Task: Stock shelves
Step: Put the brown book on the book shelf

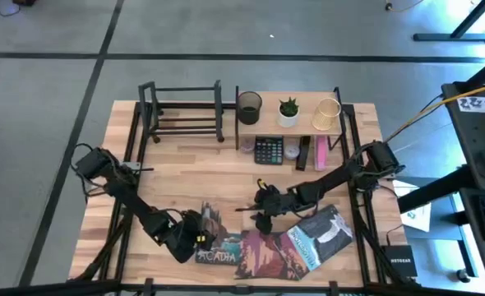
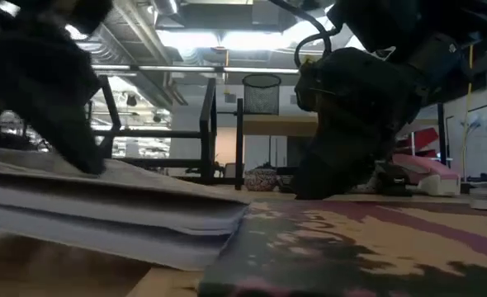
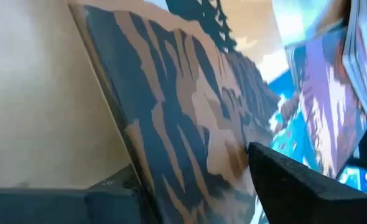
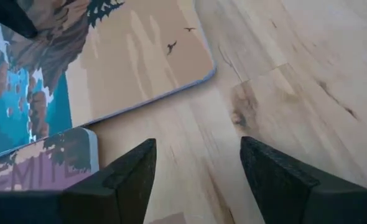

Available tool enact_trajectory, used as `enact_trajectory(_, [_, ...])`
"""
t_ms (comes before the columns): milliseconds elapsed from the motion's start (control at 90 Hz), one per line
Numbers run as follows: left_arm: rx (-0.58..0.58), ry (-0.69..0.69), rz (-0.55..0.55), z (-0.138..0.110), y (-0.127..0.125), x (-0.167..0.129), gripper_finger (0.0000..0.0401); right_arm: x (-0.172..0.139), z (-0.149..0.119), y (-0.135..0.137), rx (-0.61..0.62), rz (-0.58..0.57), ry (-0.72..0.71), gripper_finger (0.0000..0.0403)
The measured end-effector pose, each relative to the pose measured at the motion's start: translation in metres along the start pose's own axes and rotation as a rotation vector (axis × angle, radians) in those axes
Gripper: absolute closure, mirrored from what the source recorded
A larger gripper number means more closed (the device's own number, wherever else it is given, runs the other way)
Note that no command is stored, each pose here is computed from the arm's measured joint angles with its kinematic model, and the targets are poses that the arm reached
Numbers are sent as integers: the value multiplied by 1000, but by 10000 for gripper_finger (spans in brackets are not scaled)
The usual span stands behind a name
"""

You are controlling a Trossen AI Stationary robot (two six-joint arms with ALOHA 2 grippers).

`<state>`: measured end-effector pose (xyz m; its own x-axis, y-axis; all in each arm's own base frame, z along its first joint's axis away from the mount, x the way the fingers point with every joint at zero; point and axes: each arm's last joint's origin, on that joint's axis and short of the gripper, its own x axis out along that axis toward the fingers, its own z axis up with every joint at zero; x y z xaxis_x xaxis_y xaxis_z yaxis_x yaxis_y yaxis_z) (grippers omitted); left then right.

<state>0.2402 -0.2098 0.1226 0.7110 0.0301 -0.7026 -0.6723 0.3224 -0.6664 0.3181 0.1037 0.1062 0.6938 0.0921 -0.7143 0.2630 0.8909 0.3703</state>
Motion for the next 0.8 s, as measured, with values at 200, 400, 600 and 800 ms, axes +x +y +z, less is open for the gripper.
enact_trajectory(200, [-23, 9, -1, -7, 2, -5, 217, 0, 0, 0, -1, -2, -1, 185])
enact_trajectory(400, [-45, 12, 8, -11, 5, -13, 257, 0, 0, 0, -20, -7, -5, 185])
enact_trajectory(600, [-70, -63, -17, -14, 7, -22, 305, 0, 0, 0, -25, -10, -5, 185])
enact_trajectory(800, [-88, -135, -46, -14, 7, -25, 386, 0, 0, 0, -29, -10, -6, 185])
